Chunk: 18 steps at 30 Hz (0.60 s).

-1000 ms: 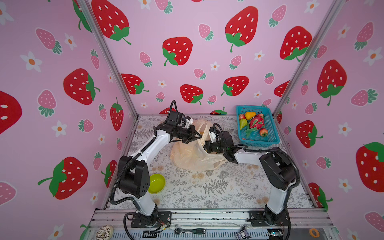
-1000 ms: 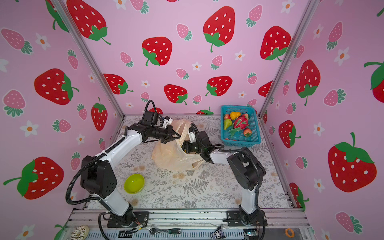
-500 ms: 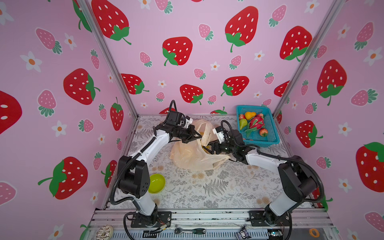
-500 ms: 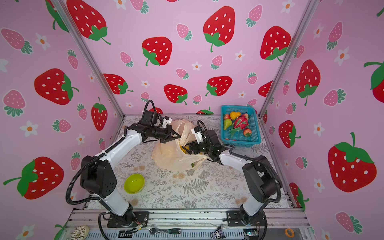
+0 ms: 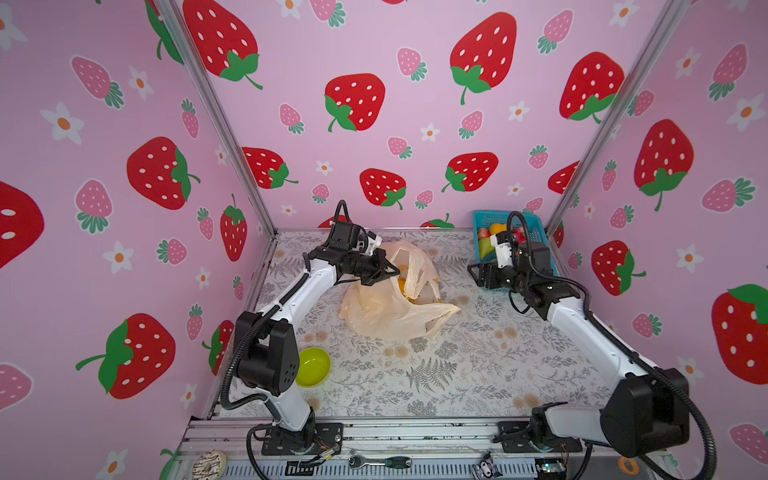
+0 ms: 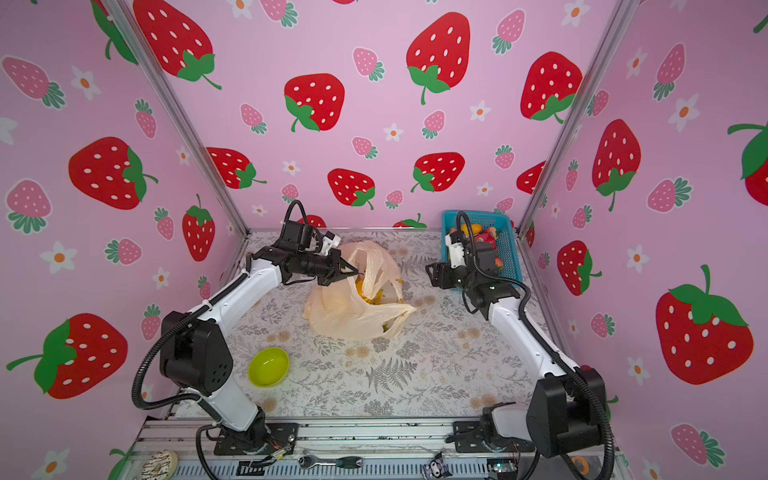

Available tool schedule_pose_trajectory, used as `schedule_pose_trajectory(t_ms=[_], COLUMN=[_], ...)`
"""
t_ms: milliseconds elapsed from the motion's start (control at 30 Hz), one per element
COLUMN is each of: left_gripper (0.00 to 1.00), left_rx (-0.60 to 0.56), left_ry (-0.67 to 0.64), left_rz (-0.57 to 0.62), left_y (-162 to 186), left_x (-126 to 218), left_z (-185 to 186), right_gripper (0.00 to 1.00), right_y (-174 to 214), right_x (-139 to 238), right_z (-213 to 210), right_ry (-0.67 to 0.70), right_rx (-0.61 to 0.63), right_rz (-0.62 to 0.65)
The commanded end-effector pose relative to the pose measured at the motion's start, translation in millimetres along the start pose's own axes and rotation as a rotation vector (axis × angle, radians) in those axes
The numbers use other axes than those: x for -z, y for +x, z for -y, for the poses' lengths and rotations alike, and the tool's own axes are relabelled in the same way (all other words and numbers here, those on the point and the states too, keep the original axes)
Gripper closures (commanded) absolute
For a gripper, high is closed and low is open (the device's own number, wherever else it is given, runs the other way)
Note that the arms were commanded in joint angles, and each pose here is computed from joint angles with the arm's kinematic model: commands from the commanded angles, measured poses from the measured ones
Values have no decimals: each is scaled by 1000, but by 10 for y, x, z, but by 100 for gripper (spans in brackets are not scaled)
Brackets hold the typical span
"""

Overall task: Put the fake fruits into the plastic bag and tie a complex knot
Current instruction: 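Move the right gripper back over the basket, then lower the right gripper and grasp the small red apple in the basket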

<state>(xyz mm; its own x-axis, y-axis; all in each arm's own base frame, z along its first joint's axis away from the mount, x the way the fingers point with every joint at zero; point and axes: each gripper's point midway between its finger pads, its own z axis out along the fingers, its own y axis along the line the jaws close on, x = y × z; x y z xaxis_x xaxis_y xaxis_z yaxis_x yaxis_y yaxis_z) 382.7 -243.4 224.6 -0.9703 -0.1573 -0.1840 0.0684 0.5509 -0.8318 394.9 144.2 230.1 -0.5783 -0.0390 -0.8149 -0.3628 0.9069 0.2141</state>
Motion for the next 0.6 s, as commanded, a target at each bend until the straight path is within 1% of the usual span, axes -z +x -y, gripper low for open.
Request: schedule_pose_trajectory(t_ms=[0, 67, 267, 333, 467, 567], left_gripper=[100, 100, 100, 100, 100, 100], left_rx=[-10, -8, 2, 6, -3, -1], left_ry=[24, 26, 33, 37, 38, 39], left_rz=[13, 11, 3, -4, -1, -1], left_y=[1, 0, 11, 22, 24, 22], left_x=[62, 57, 26, 11, 18, 17], left_z=[96, 95, 82, 86, 104, 101], right_gripper=[24, 25, 26, 28, 33, 34], right_y=[160, 233, 419, 520, 796, 897], right_x=[-85, -230, -655, -766, -956, -1022], right_z=[708, 958, 1390, 1509, 1648, 1653], right_ry=[298, 356, 442, 450, 422, 400], right_rx=[1, -16, -11, -14, -17, -21], right_rz=[-152, -228, -381, -447, -564, -598])
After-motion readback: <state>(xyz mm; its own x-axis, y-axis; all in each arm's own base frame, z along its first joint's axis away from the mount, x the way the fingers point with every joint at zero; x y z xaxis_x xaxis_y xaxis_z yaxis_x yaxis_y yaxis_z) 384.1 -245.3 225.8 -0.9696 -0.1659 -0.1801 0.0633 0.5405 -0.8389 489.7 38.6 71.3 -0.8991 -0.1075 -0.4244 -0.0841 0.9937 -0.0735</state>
